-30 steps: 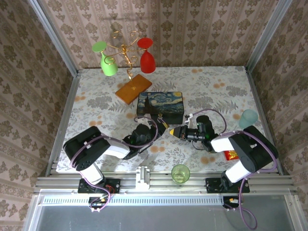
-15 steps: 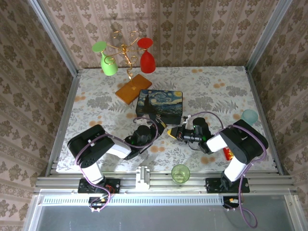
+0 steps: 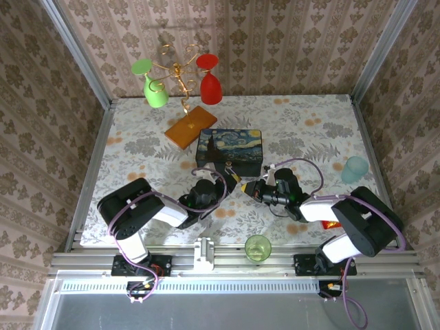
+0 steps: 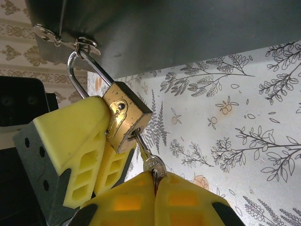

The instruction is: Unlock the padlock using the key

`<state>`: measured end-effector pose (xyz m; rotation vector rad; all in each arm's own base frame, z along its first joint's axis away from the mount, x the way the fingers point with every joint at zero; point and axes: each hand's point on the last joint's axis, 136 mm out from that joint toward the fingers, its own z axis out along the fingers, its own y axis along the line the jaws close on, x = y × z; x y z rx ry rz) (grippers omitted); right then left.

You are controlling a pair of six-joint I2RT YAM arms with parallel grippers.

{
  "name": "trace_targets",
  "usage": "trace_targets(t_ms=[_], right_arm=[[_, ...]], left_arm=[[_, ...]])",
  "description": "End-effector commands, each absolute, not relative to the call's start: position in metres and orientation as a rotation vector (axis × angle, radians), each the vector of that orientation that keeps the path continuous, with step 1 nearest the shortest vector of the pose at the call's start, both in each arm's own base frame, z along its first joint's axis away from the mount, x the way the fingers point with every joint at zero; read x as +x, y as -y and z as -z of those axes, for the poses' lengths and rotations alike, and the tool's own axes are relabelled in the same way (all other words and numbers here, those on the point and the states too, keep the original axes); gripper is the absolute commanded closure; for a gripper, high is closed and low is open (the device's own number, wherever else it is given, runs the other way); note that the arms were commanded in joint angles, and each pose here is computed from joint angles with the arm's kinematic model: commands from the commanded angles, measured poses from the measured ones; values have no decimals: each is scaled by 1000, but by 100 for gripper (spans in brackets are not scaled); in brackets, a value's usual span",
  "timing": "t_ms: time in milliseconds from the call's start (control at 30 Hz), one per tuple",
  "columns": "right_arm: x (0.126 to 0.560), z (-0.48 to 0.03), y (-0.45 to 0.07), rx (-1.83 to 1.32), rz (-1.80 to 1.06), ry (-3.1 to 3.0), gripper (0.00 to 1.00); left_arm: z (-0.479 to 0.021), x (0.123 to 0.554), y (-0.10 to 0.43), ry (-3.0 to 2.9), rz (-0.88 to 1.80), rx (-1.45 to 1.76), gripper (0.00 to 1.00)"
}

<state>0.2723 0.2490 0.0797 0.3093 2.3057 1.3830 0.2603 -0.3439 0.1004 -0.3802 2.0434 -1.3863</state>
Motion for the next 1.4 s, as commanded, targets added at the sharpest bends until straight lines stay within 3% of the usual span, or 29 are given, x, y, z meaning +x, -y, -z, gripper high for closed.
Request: trace_targets(t_ms=[0,267,500,633,800,1067,1367], right_arm=[[273,-115,-269,220,-1497,-2169,100],[286,-115,-262,98,-1339,-2135,100],[296,-148,-262,67,-1589,-2040,100],[278,-136,-286,7,-1517,-2168,100],[274,-120,-280,164,-1549,-2194,100],[286,-120,-257,135,-1574,-2204,100],[270,-104,-255,122,-1659,-2346,100]], left_arm=[[-119,228,377,-2050,1565,-205,100],[-135,218,385,-2037,1620,-185,100],[-138,215,381,-1996,1660,-189,100],[-133,216,381,-1984,1669,-220,100],[-136,221,378,-1960,1641,-224,100],[-144,215,386,-1954,1692,-173,100],[-155,222,373,-1909,1681,-185,100]])
